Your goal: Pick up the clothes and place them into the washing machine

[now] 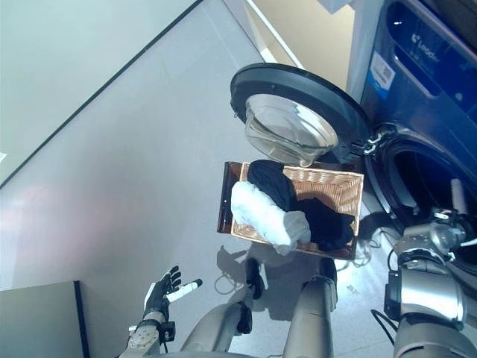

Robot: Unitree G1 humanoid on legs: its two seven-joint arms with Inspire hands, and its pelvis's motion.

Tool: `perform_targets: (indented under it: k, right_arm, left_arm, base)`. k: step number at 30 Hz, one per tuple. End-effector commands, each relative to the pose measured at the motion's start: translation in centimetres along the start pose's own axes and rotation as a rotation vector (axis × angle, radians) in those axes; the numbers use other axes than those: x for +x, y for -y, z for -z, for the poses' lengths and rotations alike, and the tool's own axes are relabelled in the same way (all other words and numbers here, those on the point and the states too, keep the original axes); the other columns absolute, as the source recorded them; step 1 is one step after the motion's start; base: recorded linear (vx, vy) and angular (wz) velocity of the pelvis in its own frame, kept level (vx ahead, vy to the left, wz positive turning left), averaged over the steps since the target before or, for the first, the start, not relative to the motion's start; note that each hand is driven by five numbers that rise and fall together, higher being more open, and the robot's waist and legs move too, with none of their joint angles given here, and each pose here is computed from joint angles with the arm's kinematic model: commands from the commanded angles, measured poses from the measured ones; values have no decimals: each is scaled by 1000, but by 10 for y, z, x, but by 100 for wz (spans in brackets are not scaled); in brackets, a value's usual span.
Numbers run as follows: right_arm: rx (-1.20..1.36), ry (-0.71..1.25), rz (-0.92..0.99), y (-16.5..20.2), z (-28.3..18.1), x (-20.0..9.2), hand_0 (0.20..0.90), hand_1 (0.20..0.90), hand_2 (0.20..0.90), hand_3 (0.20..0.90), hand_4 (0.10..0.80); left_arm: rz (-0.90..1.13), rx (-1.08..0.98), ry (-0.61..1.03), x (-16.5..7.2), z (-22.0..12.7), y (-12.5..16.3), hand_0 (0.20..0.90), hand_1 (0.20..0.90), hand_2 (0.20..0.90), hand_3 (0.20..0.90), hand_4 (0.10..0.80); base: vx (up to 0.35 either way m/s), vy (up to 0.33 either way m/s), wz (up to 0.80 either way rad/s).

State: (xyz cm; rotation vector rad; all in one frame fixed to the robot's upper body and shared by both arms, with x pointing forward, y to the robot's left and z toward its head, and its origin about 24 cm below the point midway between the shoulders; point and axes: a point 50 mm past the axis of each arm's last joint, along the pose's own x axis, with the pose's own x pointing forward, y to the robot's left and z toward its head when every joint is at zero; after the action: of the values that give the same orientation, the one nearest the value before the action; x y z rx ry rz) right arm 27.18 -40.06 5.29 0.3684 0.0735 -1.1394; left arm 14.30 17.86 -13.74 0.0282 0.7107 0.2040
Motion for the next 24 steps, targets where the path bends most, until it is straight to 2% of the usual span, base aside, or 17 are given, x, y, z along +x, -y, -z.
perform_targets:
  k: [1,2,3,4,8,12,17,21,22,24]
  right_arm:
    - [-195,114,-134,-26,-4,-8,900,900,900,900,800]
    - [-269,130,-161,-31,4,-14,900,900,900,900,800]
    - [-500,178,-255,-39,25,-27,900,900,900,900,800]
    - [-500,178,-255,-40,25,-27,900,900,900,900,800]
    - [-764,245,-425,-49,64,-56,900,900,900,900,800]
    - [-859,273,-531,-48,86,-74,900,900,900,900,800]
    - [-1078,495,-801,-65,90,-103,900,900,900,900,800]
    - [-1191,559,-845,-67,93,-106,900,900,900,900,800]
    - [-1305,591,-850,-66,98,-103,900,900,900,900,800]
    - [-1377,645,-856,-69,98,-103,900,900,900,900,800]
  left_arm:
    - [-186,31,51,9,-16,-55,900,900,900,900,800]
    - [-196,32,51,9,-16,-57,900,900,900,900,800]
    - [-220,44,60,10,-18,-60,900,900,900,900,800]
    - [-220,44,60,10,-18,-60,900,900,900,900,800]
    - [-287,92,73,15,-27,-68,900,900,900,900,800]
    - [-293,84,101,16,-33,-65,900,900,900,900,800]
    - [-295,74,120,14,-33,-70,900,900,900,900,800]
    - [-293,76,119,13,-32,-71,900,900,900,900,800]
    - [-286,86,110,13,-31,-69,900,900,900,900,800]
    - [-284,94,101,13,-29,-68,900,900,900,900,800]
  base:
    - [-18,1,-5]
    - [-38,-17,-9]
    - [-33,-17,-7]
    - [-39,-32,-4]
    - [-14,-42,2]
    - [-3,-24,6]
    - [-13,-5,-3]
    - [-12,-2,3]
    - [-15,2,8]
    - [-20,2,10]
